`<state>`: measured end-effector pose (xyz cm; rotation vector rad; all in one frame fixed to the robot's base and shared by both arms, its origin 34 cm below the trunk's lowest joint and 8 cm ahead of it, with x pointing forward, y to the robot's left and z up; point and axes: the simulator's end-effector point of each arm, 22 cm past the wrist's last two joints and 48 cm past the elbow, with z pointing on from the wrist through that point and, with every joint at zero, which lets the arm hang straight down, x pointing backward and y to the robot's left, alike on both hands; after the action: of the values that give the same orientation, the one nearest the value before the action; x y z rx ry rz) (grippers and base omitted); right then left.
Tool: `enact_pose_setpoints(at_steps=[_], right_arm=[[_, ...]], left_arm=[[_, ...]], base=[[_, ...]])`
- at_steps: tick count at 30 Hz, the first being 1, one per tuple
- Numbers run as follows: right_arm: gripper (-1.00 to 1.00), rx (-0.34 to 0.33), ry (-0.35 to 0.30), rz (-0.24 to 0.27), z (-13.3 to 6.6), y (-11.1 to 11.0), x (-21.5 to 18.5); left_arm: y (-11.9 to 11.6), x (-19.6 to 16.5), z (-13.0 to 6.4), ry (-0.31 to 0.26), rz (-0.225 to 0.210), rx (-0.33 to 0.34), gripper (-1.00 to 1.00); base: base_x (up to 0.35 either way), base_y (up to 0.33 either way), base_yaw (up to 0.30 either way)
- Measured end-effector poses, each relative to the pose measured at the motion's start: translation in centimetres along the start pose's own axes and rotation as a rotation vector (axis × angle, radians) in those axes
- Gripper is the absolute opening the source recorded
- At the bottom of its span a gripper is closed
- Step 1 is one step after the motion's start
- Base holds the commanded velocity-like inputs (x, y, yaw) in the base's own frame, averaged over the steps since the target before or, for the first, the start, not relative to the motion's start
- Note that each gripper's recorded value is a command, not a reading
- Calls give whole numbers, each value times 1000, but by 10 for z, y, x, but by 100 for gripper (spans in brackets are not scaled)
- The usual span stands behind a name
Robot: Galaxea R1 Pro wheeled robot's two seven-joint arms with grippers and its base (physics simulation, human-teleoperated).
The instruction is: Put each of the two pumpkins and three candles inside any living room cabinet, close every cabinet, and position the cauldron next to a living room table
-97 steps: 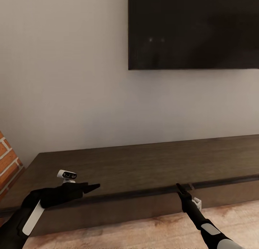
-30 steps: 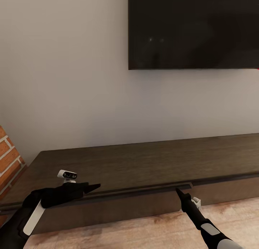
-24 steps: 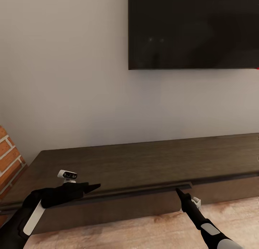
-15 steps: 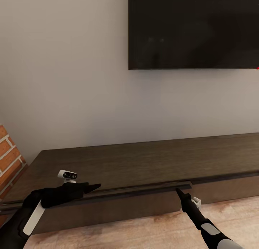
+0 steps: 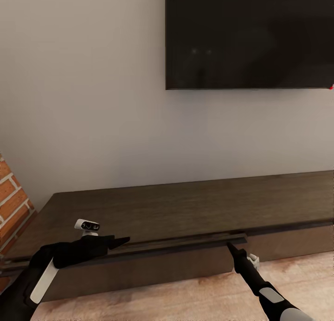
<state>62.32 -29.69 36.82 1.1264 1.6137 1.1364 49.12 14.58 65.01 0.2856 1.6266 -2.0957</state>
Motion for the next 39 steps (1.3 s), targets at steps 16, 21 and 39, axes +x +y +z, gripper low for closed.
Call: enact_pose_setpoints(at_steps=[16, 21, 39], right_arm=[[-100, 0, 20, -28, -2, 0, 0], [-100, 0, 20, -26, -2, -1, -1], [-100, 9, 16, -17, 0, -1, -2]], left_arm=[[0, 0, 0, 0, 0, 1, 100], [0, 0, 0, 0, 0, 1, 100], [0, 0, 0, 0, 1, 0, 100]], base=[[-14, 0, 0], [-46, 0, 0], [-20, 0, 0]])
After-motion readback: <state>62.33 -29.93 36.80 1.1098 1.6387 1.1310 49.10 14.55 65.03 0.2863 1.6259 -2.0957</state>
